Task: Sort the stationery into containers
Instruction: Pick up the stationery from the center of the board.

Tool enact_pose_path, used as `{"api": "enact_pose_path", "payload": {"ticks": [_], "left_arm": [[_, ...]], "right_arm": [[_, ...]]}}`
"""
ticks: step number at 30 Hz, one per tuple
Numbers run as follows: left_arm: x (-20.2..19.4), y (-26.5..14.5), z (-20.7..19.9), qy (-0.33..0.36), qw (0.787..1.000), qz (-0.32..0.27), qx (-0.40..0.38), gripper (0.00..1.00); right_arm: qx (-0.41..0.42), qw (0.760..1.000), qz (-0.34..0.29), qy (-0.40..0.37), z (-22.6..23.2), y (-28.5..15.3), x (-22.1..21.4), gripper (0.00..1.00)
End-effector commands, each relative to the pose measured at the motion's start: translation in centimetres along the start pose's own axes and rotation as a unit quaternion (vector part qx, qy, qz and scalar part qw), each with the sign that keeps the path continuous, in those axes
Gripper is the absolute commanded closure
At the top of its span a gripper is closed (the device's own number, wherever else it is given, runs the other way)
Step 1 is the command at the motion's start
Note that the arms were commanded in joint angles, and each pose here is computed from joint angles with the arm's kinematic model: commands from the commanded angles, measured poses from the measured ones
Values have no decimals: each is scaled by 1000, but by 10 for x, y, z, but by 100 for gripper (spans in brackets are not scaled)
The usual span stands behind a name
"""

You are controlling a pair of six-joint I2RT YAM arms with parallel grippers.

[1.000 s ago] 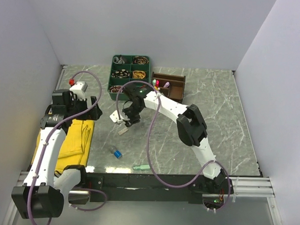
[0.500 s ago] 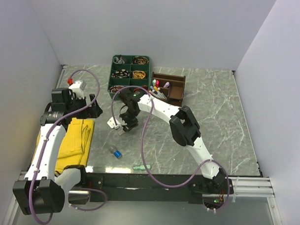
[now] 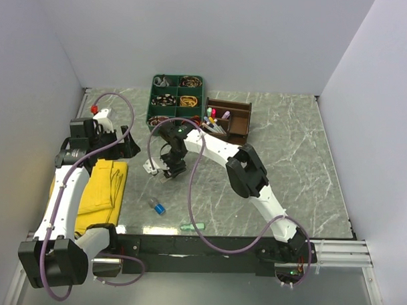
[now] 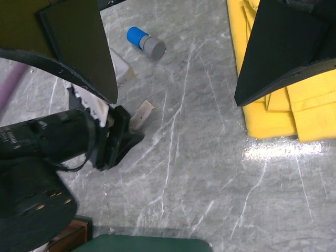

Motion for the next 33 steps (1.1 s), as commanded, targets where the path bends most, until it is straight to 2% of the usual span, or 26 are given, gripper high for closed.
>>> {"api": "enact_pose_path", "payload": {"ticks": [1, 6, 9, 10, 14, 19, 20, 23, 24, 26, 27, 28, 29, 31, 32, 33], "left_arm": [[25, -7, -14, 5, 999, -37, -24, 1], [24, -7, -14, 2, 999, -37, -27, 1], [22, -7, -14, 2, 999, -35, -29, 1], [23, -7, -14, 3, 999, -35, -28, 1], [23, -7, -14, 7, 999, -38, -30, 1], [31, -5, -20, 4, 998, -47, -46, 1], [33, -4, -21, 3, 998, -47, -49, 1], [43, 3, -24, 0, 997, -51, -58, 1], [45, 9, -22, -5, 997, -46, -57, 1], [56, 12, -23, -4, 997, -55, -59, 1], [57, 19, -20, -8, 997, -48, -56, 0], [62, 22, -20, -11, 997, -52, -55, 1], [68, 24, -19, -12, 997, -59, -54, 1], [75, 32, -15, -28, 997, -55, -53, 1], [80, 35, -9, -37, 996, -59, -50, 1], [79, 42, -3, -49, 996, -48, -50, 1]], "right_arm": [[3, 1000, 16, -7, -3, 4, 5, 51], [12, 1000, 22, -5, 2, 7, 5, 53], [20, 1000, 22, -3, 7, 7, 7, 66], [26, 999, 20, 6, 11, 7, 8, 74], [26, 999, 4, 33, 17, -5, 20, 84], [-37, 992, -15, 117, 18, -31, 27, 88], [-67, 988, -17, 137, 12, -50, 28, 88], [-129, 957, -27, 258, 6, -74, 22, 90], [-149, 925, -38, 348, 6, -86, 12, 91], [-179, 882, -56, 431, 3, -103, 1, 92], [-197, 835, -66, 510, 6, -113, -11, 92], [-228, 821, -68, 519, 13, -120, -14, 92], [-257, 811, -43, 524, 18, -127, -22, 92], [-279, 784, -30, 554, 34, -136, -24, 100], [-293, 764, -23, 574, 39, -140, -27, 100], [-310, 730, -15, 609, 45, -144, -32, 100]]}}
Point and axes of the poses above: each gripper's point midway between its finger pads, its own y axis out along the fingers, its own z axis along the line the jaws close on, x = y × z, the point moved 2 cm from there along -y, back along the fingers, and after that the axes turned 9 degrees about -y, right-handed, at the moved point
